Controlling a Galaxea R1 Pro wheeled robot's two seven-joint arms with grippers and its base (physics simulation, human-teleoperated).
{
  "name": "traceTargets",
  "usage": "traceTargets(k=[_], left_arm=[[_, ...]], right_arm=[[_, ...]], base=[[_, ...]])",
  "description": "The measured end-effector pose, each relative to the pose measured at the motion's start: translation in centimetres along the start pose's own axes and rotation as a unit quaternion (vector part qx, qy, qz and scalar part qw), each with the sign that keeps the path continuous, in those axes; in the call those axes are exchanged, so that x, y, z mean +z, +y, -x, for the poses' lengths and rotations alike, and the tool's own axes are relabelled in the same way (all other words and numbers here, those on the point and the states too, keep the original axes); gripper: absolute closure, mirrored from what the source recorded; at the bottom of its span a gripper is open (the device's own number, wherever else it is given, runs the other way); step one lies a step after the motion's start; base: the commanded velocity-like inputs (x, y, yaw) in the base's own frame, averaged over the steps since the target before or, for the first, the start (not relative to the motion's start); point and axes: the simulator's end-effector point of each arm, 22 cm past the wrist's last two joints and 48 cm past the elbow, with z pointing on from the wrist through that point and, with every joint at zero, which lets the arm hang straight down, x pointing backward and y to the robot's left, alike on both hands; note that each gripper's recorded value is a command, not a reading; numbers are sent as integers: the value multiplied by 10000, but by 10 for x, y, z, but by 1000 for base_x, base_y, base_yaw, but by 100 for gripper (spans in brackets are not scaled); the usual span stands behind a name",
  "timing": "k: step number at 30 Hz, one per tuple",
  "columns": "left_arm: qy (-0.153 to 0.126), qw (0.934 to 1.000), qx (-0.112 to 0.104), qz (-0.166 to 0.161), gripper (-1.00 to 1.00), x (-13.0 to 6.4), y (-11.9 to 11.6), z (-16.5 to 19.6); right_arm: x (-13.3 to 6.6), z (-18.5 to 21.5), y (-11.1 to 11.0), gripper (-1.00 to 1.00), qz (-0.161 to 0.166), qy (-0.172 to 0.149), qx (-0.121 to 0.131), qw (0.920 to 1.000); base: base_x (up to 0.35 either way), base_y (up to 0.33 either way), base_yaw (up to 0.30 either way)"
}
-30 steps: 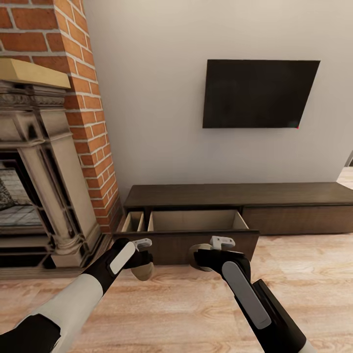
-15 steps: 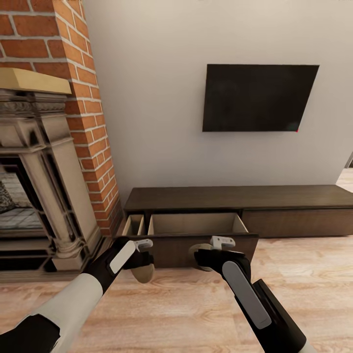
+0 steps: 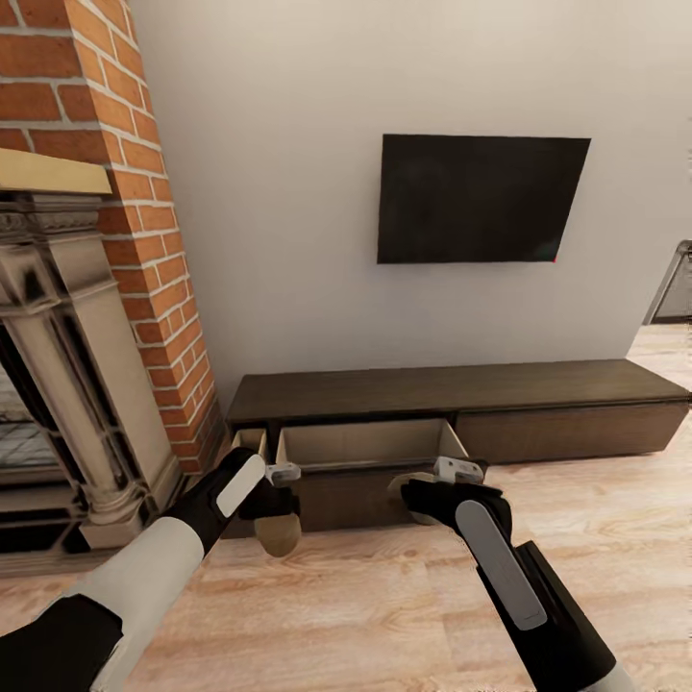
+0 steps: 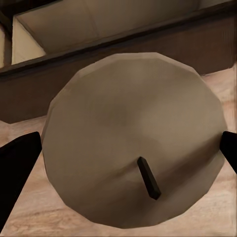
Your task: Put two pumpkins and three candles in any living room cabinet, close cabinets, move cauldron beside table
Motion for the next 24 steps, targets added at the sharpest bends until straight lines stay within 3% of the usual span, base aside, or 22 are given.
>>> traceTargets(k=[9,24], left_arm=[[7,10000,34,24,100,-1,0,1],[8,10000,37,7,100,-2,-1,1]], right_arm=[[0,3,-7,100,-55,-8,64,10000],[1,-1,0,100,8,37,62,10000]], base=[[13,0,-38],[235,0,-1]])
